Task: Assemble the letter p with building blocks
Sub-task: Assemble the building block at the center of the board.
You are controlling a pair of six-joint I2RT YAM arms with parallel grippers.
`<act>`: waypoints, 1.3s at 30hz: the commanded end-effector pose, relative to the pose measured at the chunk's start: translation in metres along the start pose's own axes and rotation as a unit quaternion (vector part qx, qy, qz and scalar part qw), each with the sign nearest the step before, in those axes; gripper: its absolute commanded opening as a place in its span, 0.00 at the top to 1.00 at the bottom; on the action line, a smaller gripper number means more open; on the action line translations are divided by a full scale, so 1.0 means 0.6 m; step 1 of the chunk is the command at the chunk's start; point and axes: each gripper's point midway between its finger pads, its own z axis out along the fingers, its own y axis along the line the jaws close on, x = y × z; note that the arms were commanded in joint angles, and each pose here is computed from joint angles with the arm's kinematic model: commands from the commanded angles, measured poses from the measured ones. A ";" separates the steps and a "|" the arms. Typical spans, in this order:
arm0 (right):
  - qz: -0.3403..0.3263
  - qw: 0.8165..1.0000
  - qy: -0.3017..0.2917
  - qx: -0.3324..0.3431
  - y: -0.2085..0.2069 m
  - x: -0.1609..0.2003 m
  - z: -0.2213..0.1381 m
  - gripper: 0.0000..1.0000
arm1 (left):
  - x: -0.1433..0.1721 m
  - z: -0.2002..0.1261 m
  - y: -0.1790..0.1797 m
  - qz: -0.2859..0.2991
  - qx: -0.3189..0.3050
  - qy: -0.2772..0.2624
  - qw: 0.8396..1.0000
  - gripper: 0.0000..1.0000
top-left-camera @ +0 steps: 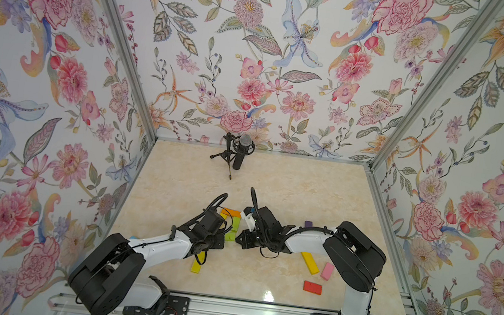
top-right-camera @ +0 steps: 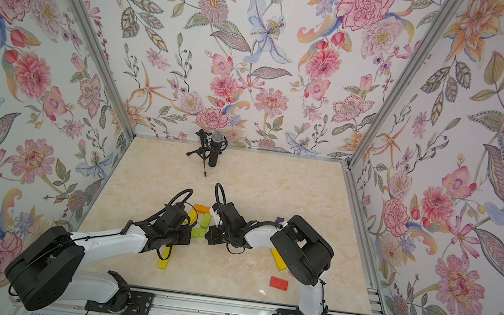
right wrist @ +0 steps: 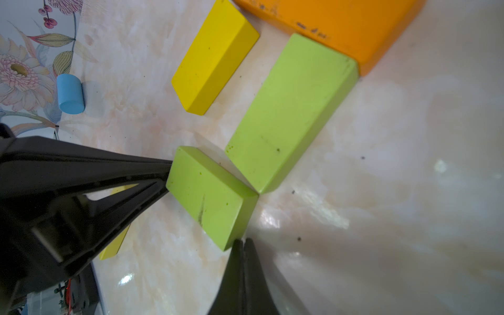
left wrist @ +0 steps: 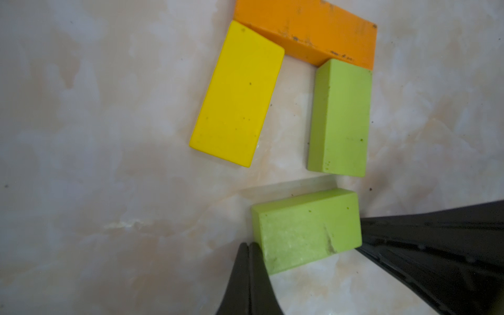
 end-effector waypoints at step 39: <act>0.033 0.999 0.031 0.022 -0.040 0.043 0.019 0.98 | -0.021 0.012 0.000 0.007 -0.021 0.003 1.000 0.94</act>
